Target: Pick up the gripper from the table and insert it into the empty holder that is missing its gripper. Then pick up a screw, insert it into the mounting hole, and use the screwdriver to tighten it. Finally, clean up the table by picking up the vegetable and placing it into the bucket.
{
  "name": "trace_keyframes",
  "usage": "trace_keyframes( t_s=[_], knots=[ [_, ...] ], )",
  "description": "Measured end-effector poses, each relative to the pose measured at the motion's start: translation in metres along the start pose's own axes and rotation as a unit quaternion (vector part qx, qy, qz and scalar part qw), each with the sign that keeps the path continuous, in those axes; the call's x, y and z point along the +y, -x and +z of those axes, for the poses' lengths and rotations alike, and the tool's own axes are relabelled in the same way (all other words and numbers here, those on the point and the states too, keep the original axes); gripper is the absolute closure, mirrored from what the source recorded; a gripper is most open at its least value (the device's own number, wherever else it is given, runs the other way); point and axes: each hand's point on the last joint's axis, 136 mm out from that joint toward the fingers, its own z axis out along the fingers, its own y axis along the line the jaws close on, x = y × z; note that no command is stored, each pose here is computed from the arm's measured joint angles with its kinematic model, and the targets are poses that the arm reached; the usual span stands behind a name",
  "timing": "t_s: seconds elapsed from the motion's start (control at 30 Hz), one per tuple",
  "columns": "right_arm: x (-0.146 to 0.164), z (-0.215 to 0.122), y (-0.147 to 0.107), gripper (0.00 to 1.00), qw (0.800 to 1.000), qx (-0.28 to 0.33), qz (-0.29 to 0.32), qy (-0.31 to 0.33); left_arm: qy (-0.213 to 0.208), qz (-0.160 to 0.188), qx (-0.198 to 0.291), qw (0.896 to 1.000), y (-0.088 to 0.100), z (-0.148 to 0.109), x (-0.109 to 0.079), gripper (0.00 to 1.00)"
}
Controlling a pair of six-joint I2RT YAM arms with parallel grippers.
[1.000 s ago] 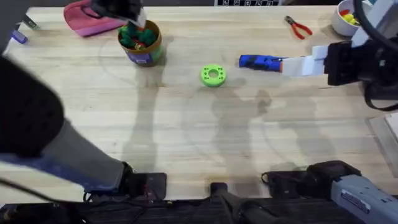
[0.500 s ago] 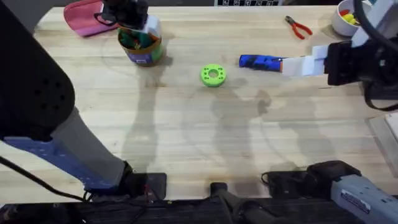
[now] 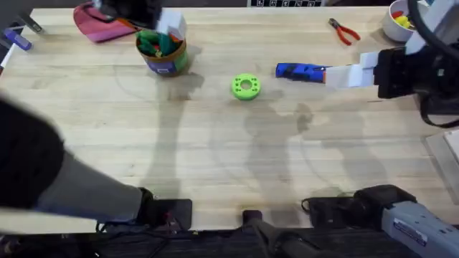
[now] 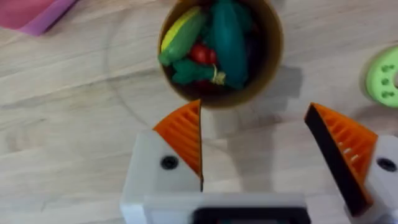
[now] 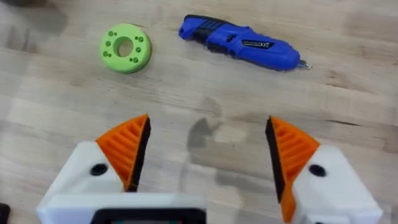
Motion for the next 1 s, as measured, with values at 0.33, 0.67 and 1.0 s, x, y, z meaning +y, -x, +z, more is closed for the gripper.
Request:
trace_keyframes(
  t_s=[0.33, 0.67, 1.0],
  knots=[
    [0.000, 0.000, -0.005, 0.008, 1.000, 0.011, 0.001, 0.000, 0.003, 0.005, -0.049, 0.999, -0.031, -0.098, -0.014, 0.013],
    [0.001, -0.016, -0.017, 0.007, 1.000, 0.008, 0.001, 0.000, -0.046, 0.037, -0.028, 0.998, -0.090, -0.078, -0.081, 0.013],
    [0.001, -0.017, -0.024, 0.007, 1.000, 0.020, 0.002, 0.000, -0.065, 0.008, -0.032, 0.997, -0.141, -0.064, -0.100, 0.014]
  ],
)
